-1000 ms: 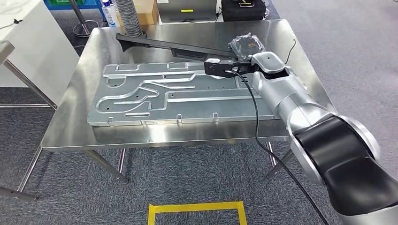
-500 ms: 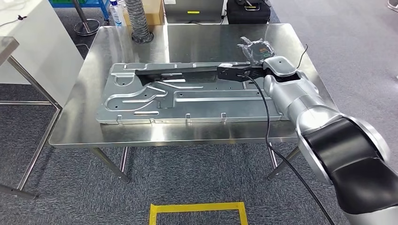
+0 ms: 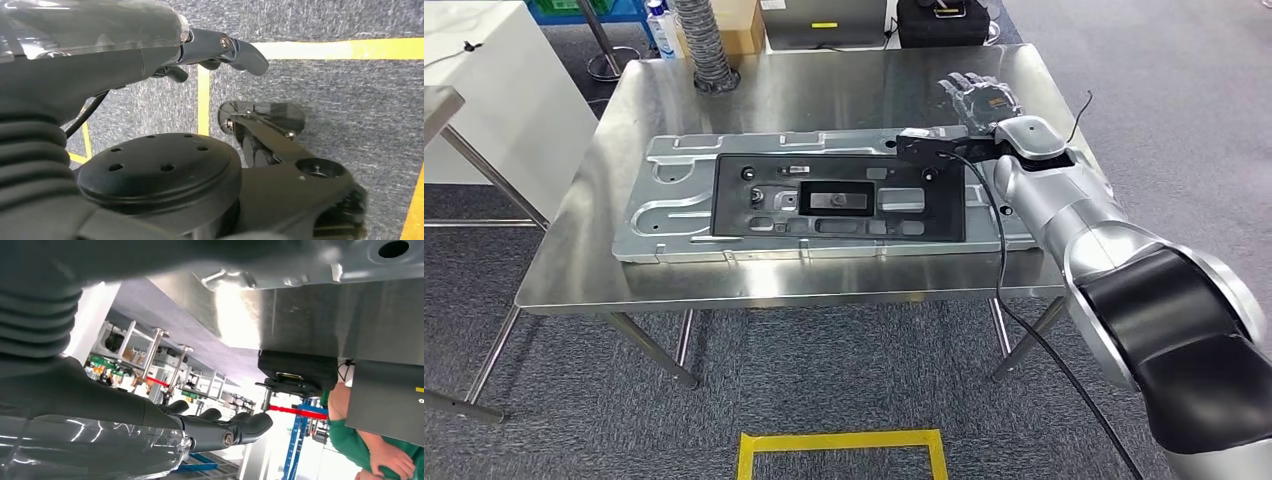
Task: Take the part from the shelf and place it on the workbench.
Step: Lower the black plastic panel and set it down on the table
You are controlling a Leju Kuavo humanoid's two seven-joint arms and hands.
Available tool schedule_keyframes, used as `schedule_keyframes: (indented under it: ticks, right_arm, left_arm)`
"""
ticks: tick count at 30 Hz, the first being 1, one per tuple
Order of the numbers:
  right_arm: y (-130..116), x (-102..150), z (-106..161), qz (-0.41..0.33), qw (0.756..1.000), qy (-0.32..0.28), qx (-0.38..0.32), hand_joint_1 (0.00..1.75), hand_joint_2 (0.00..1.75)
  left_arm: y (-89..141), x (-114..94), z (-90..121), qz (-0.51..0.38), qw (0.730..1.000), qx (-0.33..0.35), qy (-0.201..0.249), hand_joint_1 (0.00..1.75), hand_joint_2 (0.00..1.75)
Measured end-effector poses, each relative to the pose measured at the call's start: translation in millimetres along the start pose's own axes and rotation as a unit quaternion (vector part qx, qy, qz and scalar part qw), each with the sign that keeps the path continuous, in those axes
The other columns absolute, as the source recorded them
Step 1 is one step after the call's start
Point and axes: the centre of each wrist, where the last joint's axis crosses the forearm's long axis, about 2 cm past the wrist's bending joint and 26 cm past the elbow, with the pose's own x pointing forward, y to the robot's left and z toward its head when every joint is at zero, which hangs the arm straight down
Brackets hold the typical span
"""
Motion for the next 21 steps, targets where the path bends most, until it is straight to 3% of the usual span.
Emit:
schedule_keyframes:
  ticks: [13, 21]
  right_arm:
    - [1.1, 2.1, 0.1, -0.008, 1.0, 0.001, -0.008, 0.0, 0.0]
    - [3.8, 12.6, 0.0, -0.059, 0.998, 0.01, -0.02, 0.0, 0.0]
  left_arm:
    - [-1.1, 2.3, -0.3, 0.001, 1.0, -0.014, -0.001, 0.0, 0.0]
    - [-0.7, 1.1, -0.2, 0.007, 1.0, -0.013, 0.0, 0.0, 0.0]
